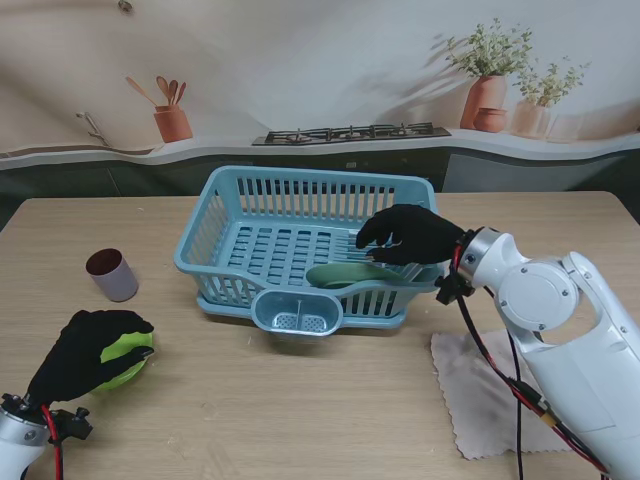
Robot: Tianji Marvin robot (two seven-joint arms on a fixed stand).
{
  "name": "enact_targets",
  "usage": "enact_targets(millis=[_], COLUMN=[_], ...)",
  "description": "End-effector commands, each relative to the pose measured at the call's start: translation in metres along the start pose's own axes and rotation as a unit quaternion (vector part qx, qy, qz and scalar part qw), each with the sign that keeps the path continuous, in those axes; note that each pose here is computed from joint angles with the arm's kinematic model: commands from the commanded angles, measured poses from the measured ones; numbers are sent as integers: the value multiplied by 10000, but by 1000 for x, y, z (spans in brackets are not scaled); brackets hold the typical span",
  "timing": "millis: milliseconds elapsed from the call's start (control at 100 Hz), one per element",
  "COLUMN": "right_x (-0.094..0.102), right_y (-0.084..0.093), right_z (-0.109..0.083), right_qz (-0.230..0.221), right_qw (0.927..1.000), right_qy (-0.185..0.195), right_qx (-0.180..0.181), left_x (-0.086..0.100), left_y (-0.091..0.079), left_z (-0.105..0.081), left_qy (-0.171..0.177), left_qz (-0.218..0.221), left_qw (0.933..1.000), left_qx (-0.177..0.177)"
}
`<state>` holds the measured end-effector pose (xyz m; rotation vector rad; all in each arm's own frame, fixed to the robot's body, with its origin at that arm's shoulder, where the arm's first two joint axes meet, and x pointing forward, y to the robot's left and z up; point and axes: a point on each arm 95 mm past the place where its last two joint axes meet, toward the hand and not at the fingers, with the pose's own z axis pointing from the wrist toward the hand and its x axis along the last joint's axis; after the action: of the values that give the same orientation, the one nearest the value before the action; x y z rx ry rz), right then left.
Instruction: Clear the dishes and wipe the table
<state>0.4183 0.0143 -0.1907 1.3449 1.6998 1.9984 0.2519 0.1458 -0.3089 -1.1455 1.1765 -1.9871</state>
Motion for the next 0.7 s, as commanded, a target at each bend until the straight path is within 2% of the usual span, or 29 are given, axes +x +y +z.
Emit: enact_targets(millis=[0, 350, 690], right_x=[0, -13, -33], right_y=[0, 12, 19], right_z=[-4, -28, -53], right_qz=[-60, -393, -810], right_qw=[10000, 9962, 9867], right_qy=[47, 173, 178], right_qx=[-48, -754, -1401], left_x=[1, 1, 1], left_y=[1, 1, 1], left_z=[0, 0, 0], left_qy=[16, 17, 13], left_qz=[2, 10, 27], left_qw=[10000, 10000, 10000], left_qx=[-53, -54, -37])
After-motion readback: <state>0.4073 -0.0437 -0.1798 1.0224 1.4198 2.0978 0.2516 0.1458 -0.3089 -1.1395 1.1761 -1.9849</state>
